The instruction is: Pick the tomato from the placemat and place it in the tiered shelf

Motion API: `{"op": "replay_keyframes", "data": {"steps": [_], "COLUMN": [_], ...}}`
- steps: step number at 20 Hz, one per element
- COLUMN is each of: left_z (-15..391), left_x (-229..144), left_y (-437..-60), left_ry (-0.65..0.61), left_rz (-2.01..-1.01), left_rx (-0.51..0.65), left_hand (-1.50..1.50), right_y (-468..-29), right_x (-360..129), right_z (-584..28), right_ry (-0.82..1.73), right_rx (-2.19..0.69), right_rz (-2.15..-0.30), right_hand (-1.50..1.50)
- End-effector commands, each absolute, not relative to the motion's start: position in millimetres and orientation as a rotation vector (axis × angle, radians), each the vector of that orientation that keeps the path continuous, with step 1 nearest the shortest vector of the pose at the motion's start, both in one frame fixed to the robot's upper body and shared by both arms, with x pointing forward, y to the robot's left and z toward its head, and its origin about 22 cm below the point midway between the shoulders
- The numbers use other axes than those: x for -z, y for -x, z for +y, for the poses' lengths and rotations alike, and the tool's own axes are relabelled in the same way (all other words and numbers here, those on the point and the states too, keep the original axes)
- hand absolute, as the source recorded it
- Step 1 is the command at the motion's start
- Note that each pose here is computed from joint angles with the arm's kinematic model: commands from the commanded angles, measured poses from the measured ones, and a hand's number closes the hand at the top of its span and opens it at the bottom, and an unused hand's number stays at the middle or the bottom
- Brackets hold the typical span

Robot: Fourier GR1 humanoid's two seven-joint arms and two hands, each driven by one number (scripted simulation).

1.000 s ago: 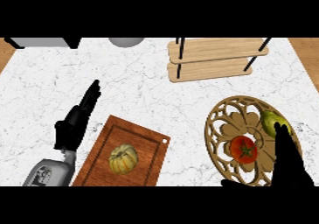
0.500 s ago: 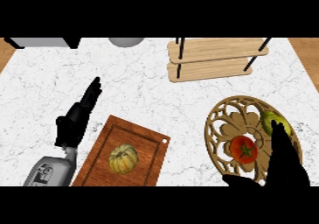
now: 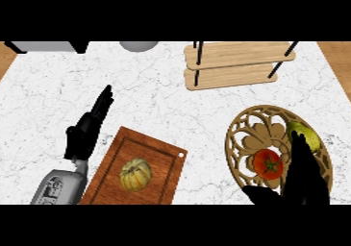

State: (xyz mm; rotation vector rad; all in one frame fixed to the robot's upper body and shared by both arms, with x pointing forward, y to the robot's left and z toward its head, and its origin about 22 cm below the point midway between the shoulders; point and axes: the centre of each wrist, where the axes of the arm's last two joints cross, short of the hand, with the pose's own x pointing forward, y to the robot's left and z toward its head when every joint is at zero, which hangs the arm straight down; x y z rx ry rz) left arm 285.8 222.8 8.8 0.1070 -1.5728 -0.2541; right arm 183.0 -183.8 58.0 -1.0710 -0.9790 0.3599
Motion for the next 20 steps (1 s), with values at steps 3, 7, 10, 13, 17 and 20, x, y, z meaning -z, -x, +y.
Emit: {"op": "replay_keyframes", "data": {"steps": [3,7,10,13,17,20], "left_z": [213.9,238.1,225.3,214.1,208.2,225.6], "left_x": [-3.3,-14.2,11.7,-15.2,-2.9,-0.3], "left_y": [-287.6,-285.6,-278.7,-272.7,-271.6,-280.5], "left_ry": [-0.114,-0.101,-0.105,-0.110,-0.094,-0.112], "left_rz": [-1.575,-1.569,-1.579,-1.577,-1.563,-1.564], "left_rx": [0.254,0.254,0.249,0.254,0.251,0.262], "left_hand": [0.00,0.00,0.00,0.00,0.00,0.00], "right_y": [-187.8,-188.4,-197.1,-204.1,-190.0,-199.7], "right_x": [-53.9,-32.7,-37.7,-29.2,-3.7,-11.6], "right_z": [-188.6,-185.2,-172.0,-195.9,-198.1,-199.1], "right_ry": [1.064,1.065,1.045,1.036,1.033,1.014], "right_rx": [-0.354,-0.357,-0.375,-0.386,-0.405,-0.506], "right_rz": [-0.955,-0.960,-0.965,-0.959,-0.935,-0.896], "right_hand": [-1.50,-1.50,-1.50,-1.50,-1.50,1.50]}}
